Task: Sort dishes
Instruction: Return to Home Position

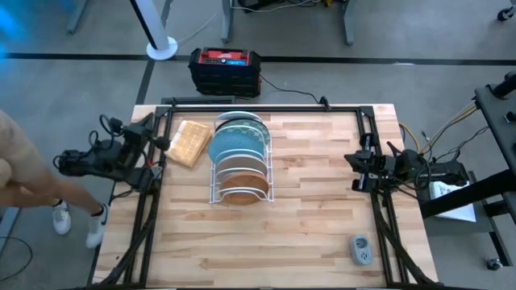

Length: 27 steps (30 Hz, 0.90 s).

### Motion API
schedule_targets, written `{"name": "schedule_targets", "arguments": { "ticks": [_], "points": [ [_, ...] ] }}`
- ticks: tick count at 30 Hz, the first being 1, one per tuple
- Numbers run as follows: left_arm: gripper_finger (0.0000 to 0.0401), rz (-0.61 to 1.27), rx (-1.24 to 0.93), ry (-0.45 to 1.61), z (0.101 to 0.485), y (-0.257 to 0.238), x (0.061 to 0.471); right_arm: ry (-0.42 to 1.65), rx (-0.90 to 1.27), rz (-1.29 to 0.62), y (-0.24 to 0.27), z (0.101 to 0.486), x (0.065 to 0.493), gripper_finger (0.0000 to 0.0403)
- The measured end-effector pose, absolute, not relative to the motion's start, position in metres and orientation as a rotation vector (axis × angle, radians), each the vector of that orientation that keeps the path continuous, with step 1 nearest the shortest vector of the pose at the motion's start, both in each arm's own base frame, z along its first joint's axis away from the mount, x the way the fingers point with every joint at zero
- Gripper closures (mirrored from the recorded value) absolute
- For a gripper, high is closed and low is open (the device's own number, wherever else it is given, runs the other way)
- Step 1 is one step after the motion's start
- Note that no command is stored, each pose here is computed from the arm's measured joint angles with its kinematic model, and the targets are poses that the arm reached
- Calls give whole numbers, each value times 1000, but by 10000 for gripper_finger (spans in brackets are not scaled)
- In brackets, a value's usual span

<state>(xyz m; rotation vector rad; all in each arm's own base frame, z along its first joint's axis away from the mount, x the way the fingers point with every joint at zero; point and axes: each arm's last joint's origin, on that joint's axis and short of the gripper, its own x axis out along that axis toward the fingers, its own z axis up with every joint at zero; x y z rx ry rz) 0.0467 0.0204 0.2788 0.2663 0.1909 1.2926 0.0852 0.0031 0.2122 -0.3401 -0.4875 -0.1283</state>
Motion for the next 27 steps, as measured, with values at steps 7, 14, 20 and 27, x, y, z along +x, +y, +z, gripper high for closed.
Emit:
{"name": "schedule_targets", "arguments": {
  "ticks": [7,14,20,27],
  "points": [
    [401,1248,264,97,278,29,43,-480,-346,-130,3,212,86,403],
    [401,1349,309,125,261,43,46,-465,-349,-128,3,210,86,403],
    [401,1534,324,174,235,61,46,-446,-360,-134,3,209,87,403],
    [401,1495,424,192,204,83,42,-407,-342,-199,1,207,88,403]
  ]
}}
